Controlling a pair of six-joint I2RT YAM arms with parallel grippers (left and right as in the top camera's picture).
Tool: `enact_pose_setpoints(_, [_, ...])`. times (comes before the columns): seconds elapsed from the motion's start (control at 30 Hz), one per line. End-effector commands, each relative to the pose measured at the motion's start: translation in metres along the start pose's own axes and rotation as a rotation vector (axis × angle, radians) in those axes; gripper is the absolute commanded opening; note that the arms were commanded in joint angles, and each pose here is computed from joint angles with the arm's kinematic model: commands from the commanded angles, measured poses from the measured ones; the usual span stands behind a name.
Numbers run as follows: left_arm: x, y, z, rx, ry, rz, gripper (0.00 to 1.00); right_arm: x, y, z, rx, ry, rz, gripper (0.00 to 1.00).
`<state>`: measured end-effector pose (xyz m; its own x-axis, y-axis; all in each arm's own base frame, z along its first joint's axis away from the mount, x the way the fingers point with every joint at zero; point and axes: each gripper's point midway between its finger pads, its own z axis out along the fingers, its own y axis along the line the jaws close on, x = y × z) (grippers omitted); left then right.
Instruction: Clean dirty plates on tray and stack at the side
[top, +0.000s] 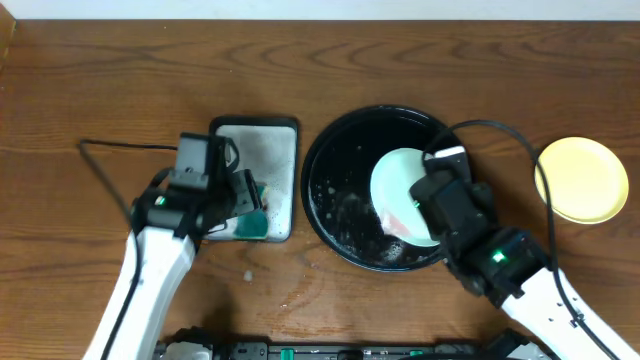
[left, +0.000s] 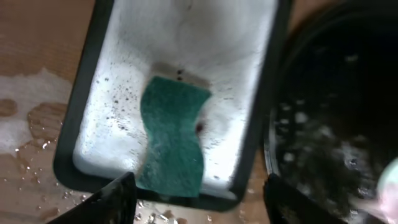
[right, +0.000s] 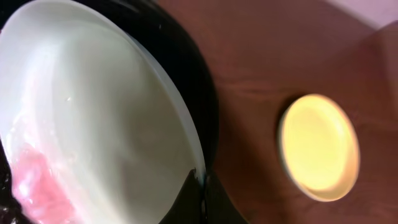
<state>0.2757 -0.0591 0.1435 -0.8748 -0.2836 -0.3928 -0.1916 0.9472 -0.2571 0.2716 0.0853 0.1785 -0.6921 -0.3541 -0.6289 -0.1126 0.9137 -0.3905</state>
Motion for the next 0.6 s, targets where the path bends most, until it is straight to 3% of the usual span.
enact_pose_setpoints(0.0, [-0.002,-0.005,-0.023,0.047,-0.056,0.012,0.7,-0.014,-0.012,-0.016,0.142,-0.098,-0.028,0.01])
enact_pose_setpoints(0.2, [0.0,-0.005,-0.043,0.066,-0.107,0.017,0.82,-0.03,-0.011,-0.044,0.266,-0.232,-0.099,0.01])
enact_pose_setpoints(0.57, [0.0,-0.005,-0.042,0.066,-0.106,0.016,0.82,-0.038,0.009,-0.07,0.285,-0.334,-0.245,0.01])
